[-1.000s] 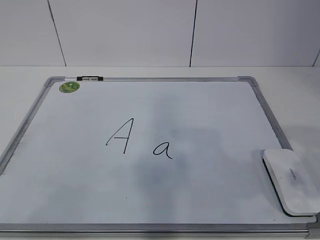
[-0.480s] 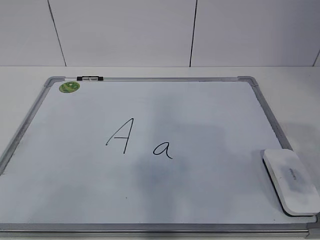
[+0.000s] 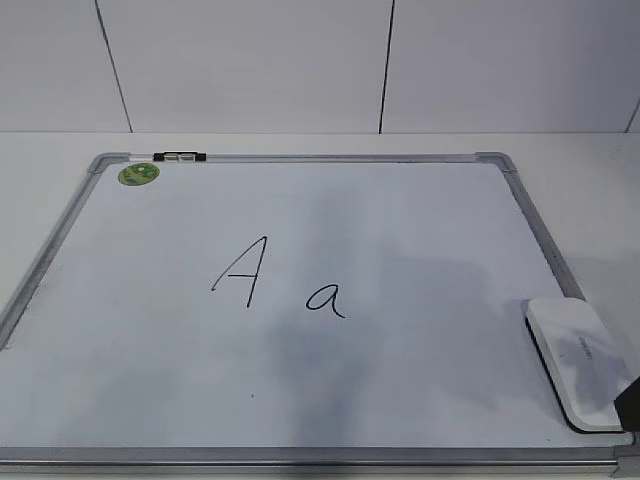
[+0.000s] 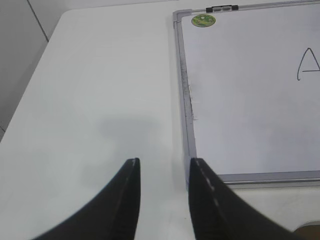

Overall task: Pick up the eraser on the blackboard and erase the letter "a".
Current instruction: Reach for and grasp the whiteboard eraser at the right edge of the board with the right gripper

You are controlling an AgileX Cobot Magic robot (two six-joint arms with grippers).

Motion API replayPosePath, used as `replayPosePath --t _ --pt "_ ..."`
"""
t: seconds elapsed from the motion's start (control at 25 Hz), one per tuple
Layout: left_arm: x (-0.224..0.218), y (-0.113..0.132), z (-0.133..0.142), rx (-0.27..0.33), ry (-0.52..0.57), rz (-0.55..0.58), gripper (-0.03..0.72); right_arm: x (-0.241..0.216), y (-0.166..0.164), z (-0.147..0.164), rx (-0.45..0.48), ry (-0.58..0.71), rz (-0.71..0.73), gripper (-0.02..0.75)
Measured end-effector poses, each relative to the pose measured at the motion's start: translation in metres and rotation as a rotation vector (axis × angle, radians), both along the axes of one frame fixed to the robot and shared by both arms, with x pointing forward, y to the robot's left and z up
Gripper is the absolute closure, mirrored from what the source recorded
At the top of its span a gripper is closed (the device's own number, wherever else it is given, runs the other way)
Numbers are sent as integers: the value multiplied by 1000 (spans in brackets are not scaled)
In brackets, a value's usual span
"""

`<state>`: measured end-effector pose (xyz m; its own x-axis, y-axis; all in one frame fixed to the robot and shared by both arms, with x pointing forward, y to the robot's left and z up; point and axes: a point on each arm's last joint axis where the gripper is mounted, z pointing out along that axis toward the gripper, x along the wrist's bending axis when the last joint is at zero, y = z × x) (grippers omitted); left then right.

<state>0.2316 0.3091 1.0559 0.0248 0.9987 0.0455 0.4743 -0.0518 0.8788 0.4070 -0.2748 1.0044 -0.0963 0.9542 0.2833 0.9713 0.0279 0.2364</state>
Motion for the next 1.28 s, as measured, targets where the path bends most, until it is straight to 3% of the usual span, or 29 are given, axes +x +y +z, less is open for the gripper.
replayPosePath --t 0.4,1.04,1.28 --pt "0 0 0 0 0 0 452 23 -3 -9 -27 60 -17 195" --pt "0 0 0 0 0 0 452 59 24 -5 -242 107 12 195" --pt "0 0 0 0 0 0 452 69 35 -11 -257 137 -28 195"
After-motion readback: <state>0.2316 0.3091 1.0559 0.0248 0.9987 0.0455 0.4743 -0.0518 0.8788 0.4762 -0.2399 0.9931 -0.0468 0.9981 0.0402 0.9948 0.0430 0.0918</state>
